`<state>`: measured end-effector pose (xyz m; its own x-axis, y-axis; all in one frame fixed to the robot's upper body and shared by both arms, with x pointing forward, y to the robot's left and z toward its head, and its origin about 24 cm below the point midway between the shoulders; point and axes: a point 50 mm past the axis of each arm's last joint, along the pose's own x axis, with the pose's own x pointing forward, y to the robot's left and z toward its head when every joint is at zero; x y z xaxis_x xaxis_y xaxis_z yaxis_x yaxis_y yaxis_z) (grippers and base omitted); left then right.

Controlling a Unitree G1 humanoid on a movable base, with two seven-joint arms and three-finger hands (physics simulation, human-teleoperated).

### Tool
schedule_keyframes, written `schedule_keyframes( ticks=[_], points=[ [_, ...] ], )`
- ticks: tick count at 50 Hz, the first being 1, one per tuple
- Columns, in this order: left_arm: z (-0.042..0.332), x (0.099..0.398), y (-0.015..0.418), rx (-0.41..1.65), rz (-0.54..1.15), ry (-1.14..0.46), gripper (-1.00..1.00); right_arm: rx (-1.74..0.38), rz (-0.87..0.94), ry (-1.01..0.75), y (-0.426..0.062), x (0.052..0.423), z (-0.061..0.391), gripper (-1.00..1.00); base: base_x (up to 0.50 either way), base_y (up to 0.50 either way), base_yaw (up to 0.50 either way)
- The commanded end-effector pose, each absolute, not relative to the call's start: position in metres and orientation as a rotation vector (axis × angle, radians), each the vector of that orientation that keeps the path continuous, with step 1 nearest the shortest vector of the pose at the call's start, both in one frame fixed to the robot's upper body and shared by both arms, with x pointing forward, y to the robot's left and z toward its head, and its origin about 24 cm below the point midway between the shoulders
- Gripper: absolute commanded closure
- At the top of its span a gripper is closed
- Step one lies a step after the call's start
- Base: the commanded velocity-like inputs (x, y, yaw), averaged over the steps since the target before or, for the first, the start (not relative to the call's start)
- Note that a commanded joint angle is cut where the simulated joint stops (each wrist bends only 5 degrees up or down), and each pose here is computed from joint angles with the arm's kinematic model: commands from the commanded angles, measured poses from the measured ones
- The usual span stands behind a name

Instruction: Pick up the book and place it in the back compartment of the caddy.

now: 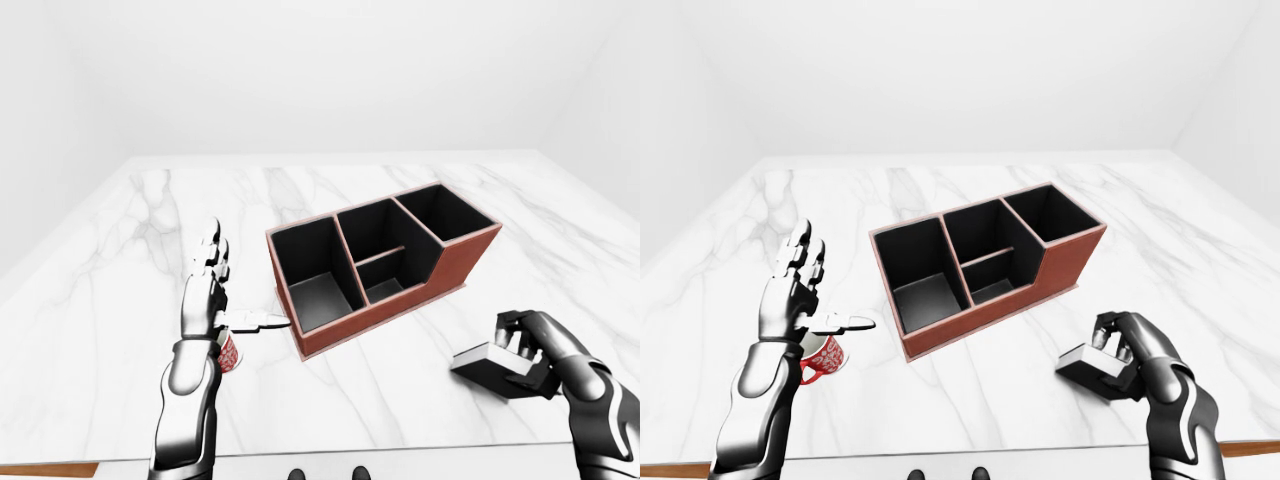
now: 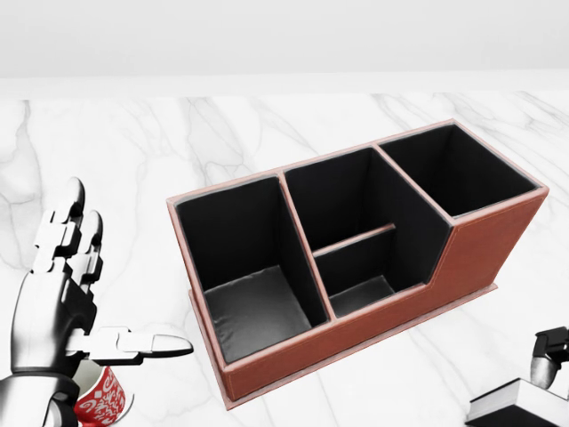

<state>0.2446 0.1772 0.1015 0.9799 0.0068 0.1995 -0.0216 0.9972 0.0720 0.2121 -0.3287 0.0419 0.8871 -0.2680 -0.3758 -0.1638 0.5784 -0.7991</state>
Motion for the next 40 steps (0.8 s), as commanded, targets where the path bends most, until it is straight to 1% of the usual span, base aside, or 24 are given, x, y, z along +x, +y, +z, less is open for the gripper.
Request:
schedule_keyframes(
  ticks=[1, 5, 13, 21, 31, 40],
  points=[
    [0.1, 0.245, 0.177, 0.075, 0.014, -0.195, -1.0, -0.949, -0.091, 0.44, -0.325, 0.217, 0.062, 1.0, 0.0, 0.0, 0.0],
    [0.101, 0.245, 0.178, 0.074, 0.015, -0.196, -1.0, -0.962, -0.087, 0.42, -0.32, 0.222, 0.07, 1.0, 0.0, 0.0, 0.0],
    [0.103, 0.245, 0.179, 0.073, 0.019, -0.209, -1.0, -1.034, -0.016, 0.312, -0.299, 0.239, 0.101, 1.0, 0.0, 0.0, 0.0],
    [0.104, 0.245, 0.179, 0.072, 0.02, -0.21, -1.0, -1.096, 0.023, 0.239, -0.283, 0.25, 0.121, 1.0, 0.0, 0.0, 0.0],
    [0.107, 0.245, 0.179, 0.073, 0.02, -0.222, -1.0, -1.143, 0.085, 0.161, -0.262, 0.252, 0.141, 1.0, 0.0, 0.0, 0.0],
    [0.105, 0.245, 0.178, 0.073, 0.02, -0.217, -1.0, -1.19, 0.054, 0.064, -0.251, 0.251, 0.163, 1.0, 0.0, 0.0, 0.0]
  ],
)
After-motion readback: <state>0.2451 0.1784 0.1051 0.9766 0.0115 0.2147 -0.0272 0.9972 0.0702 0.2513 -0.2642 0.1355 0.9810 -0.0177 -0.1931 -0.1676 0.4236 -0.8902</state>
